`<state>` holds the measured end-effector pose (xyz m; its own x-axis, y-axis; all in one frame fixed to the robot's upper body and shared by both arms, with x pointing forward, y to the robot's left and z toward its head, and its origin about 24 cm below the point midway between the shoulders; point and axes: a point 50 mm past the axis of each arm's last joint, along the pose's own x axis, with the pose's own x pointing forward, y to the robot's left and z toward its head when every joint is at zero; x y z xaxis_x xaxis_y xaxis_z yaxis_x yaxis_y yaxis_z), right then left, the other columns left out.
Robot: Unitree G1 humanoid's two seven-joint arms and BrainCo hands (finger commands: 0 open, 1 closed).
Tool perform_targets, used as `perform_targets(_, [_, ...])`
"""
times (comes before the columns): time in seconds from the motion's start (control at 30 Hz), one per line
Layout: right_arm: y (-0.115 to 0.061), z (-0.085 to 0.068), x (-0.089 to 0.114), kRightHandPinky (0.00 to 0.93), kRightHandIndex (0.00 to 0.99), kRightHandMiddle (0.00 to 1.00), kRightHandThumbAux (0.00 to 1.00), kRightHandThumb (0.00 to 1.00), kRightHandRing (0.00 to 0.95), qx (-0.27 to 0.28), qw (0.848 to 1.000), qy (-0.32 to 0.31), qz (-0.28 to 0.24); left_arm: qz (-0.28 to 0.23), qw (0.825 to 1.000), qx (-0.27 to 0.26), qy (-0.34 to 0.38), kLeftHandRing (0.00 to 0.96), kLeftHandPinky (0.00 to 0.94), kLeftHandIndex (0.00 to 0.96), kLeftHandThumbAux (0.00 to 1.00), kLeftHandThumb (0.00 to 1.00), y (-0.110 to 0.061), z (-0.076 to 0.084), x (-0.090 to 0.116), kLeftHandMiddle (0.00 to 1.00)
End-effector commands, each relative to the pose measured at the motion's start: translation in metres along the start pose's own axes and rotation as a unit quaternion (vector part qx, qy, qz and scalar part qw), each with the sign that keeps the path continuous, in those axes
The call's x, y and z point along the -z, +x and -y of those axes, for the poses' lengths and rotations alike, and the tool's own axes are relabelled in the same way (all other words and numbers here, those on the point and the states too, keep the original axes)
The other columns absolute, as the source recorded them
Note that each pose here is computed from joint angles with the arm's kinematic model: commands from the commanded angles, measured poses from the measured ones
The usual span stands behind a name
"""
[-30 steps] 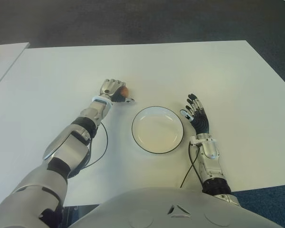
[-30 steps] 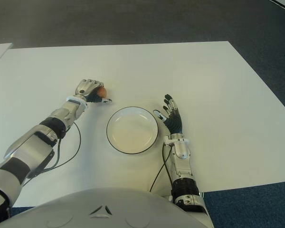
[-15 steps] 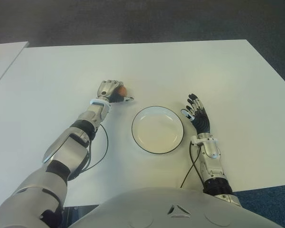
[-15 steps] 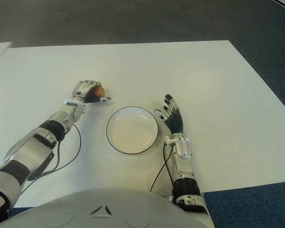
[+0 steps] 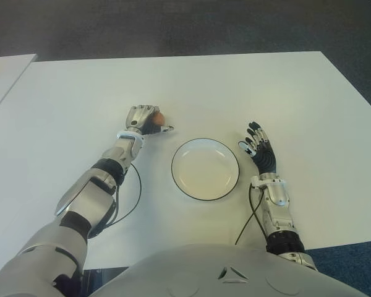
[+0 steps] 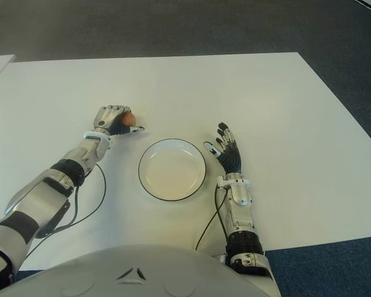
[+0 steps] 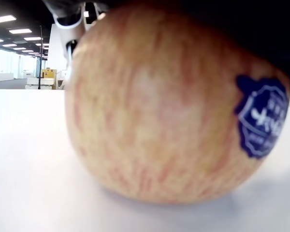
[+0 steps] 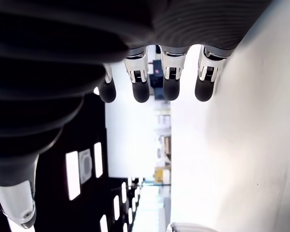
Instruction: Put the apples into the plate.
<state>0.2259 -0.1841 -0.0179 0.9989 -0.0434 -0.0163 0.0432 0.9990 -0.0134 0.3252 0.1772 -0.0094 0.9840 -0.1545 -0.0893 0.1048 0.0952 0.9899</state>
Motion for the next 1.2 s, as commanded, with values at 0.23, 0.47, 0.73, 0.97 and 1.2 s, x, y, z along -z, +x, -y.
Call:
perform_targets(0.23, [-0.015, 0.008, 0.028, 0.0, 0.0, 0.0, 0.627, 0.129, 0.0, 0.019, 0.997, 0.003, -0.078, 0.006, 1.0, -0.01, -0.007, 0.839, 0.801, 0.402, 0.667, 0.855, -0.009, -0.004, 0.006, 0.536])
perform_targets(0.47, [-0.014, 0.009, 0.031, 0.0, 0.0, 0.0, 0.62, 0.139, 0.0, 0.021, 0.996, 0.01, -0.081, 0.039, 0.994, -0.102, -0.018, 0.839, 0.786, 0.403, 0.667, 0.855, -0.008, -0.064, 0.001, 0.535])
perform_targets(0.73, [-0.016, 0.008, 0.032, 0.0, 0.0, 0.0, 0.613, 0.146, 0.0, 0.019, 0.996, 0.012, -0.081, 0.081, 0.984, -0.16, -0.017, 0.84, 0.766, 0.404, 0.667, 0.856, -0.023, -0.105, -0.011, 0.533])
perform_targets(0.97, [-0.017, 0.008, 0.034, 0.0, 0.0, 0.0, 0.602, 0.149, 0.0, 0.012, 0.996, 0.01, -0.083, 0.139, 0.972, -0.188, -0.024, 0.839, 0.656, 0.407, 0.666, 0.857, -0.049, -0.133, -0.049, 0.532])
perform_targets(1.2, [-0.017, 0.007, 0.035, 0.0, 0.0, 0.0, 0.579, 0.148, 0.0, 0.009, 0.996, 0.001, -0.085, 0.172, 0.969, -0.177, -0.024, 0.836, 0.693, 0.408, 0.665, 0.859, -0.065, -0.142, -0.075, 0.532])
